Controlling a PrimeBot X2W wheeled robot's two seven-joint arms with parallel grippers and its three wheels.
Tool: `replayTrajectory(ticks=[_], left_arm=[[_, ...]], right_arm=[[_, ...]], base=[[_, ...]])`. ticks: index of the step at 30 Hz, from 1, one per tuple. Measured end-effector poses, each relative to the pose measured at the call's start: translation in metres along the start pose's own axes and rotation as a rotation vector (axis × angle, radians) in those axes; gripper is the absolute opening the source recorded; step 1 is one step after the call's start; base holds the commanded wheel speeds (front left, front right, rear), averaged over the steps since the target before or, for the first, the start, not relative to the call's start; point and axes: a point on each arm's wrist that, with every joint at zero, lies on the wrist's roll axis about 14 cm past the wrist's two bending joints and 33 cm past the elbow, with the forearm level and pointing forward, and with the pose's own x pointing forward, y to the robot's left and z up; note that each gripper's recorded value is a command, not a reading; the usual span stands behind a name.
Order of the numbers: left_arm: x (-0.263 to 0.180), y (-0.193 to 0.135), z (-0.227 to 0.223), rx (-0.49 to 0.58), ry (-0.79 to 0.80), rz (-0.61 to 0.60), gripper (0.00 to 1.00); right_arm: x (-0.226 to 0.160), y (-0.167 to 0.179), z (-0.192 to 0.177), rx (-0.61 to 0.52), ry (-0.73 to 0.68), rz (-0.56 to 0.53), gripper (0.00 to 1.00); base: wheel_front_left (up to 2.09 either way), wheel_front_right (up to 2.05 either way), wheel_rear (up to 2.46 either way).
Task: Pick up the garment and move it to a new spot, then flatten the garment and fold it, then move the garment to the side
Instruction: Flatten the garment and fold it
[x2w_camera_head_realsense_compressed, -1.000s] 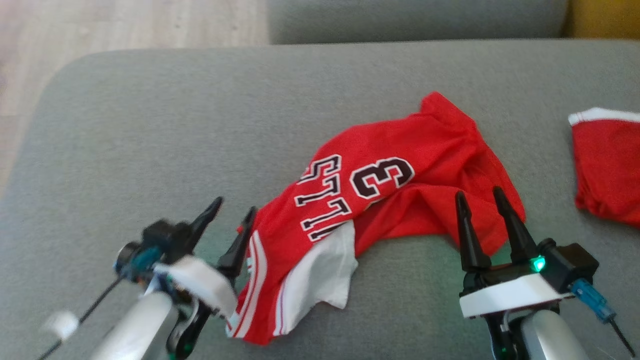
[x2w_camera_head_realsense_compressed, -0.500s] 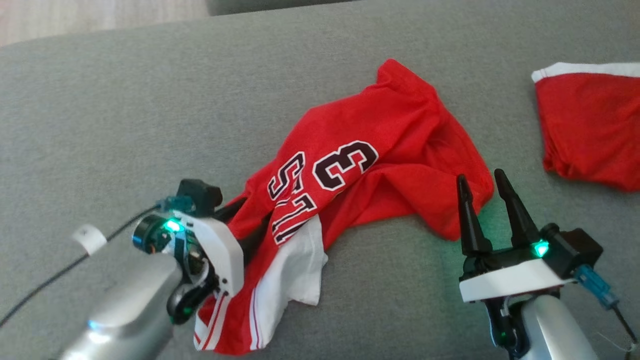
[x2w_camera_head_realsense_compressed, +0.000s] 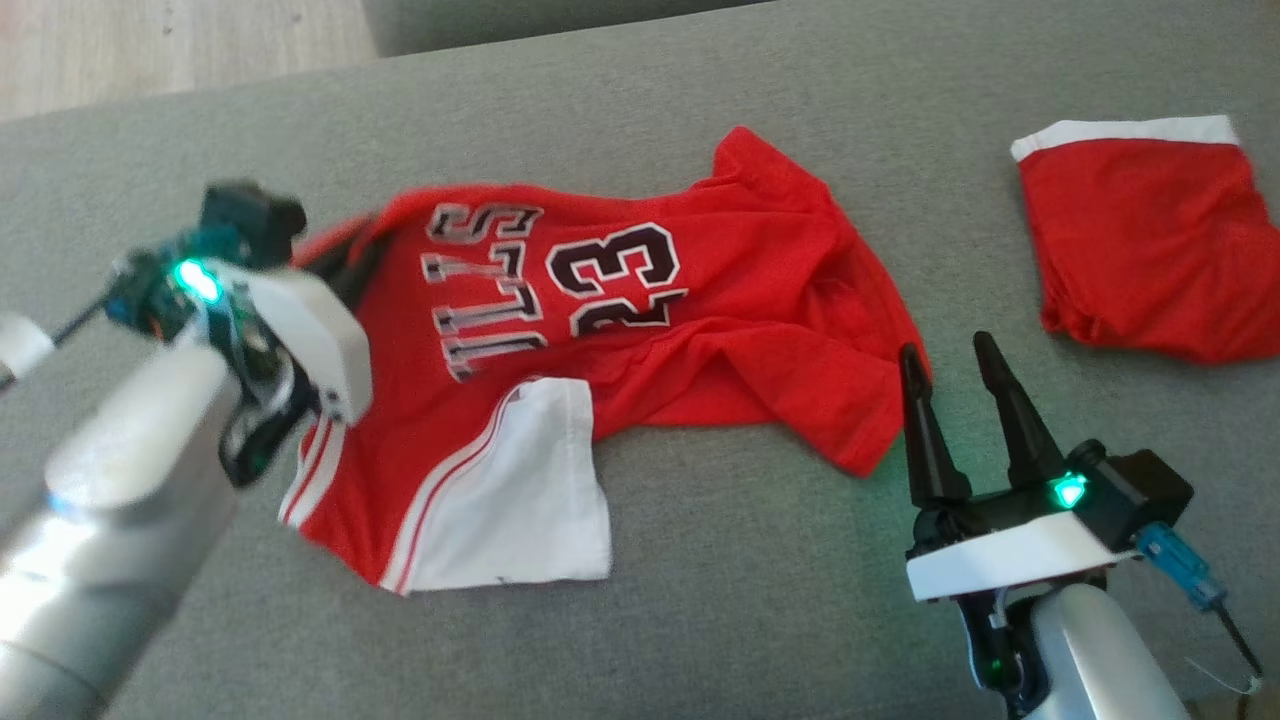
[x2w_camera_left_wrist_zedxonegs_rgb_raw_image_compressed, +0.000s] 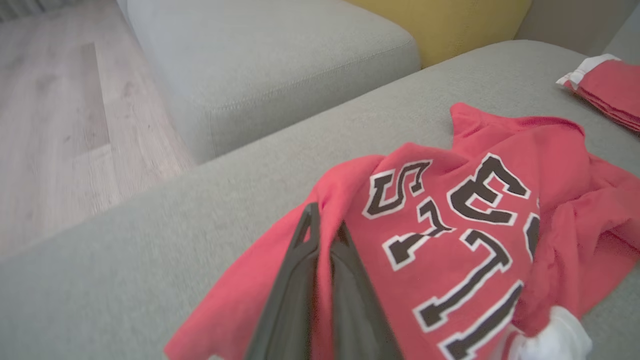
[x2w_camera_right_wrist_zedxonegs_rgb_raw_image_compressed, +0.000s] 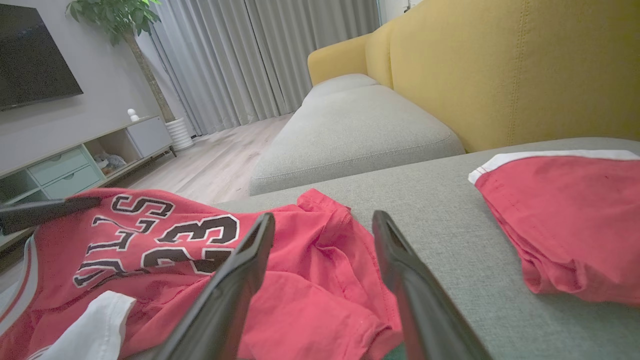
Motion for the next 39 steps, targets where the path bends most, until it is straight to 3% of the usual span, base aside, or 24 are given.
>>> replayTrajectory(ticks=[4, 7, 8, 9, 13, 17, 26, 39], left_arm=[[0.004, 0.013, 0.03, 0.153, -0.054, 0.026, 0.0], [0.006, 0.02, 0.049, 0.204, -0.1, 0.045, 0.0], [0.008, 0.023, 0.058, 0.23, -0.123, 0.055, 0.18], [0.008, 0.026, 0.069, 0.253, -0.156, 0.066, 1.0], [0.009, 0.035, 0.107, 0.3, -0.315, 0.145, 1.0], [0.007, 0.027, 0.109, 0.288, -0.378, 0.148, 1.0], [-0.024, 0.011, 0.06, 0.162, -0.388, 0.182, 1.0], [-0.109, -0.018, -0.025, -0.097, -0.391, 0.364, 1.0]], right_arm=[[-0.004, -0.001, 0.0, 0.005, 0.002, -0.005, 1.0], [-0.005, -0.001, -0.001, 0.004, 0.004, -0.007, 1.0], [-0.005, -0.001, -0.001, 0.004, 0.004, -0.007, 1.0], [-0.005, -0.002, 0.0, 0.004, 0.003, -0.008, 1.0], [-0.002, -0.001, 0.003, 0.008, -0.008, -0.006, 1.0], [0.0, 0.002, 0.004, 0.014, -0.012, 0.004, 1.0], [0.004, 0.012, 0.016, 0.017, -0.049, 0.035, 1.0], [0.004, 0.041, 0.015, -0.008, -0.047, 0.123, 1.0]], base=[[0.0, 0.0, 0.0], [0.0, 0.0, 0.0], [0.0, 0.0, 0.0], [0.0, 0.0, 0.0], [0.0, 0.0, 0.0], [0.0, 0.0, 0.0], [0.0, 0.0, 0.0], [0.0, 0.0, 0.0]])
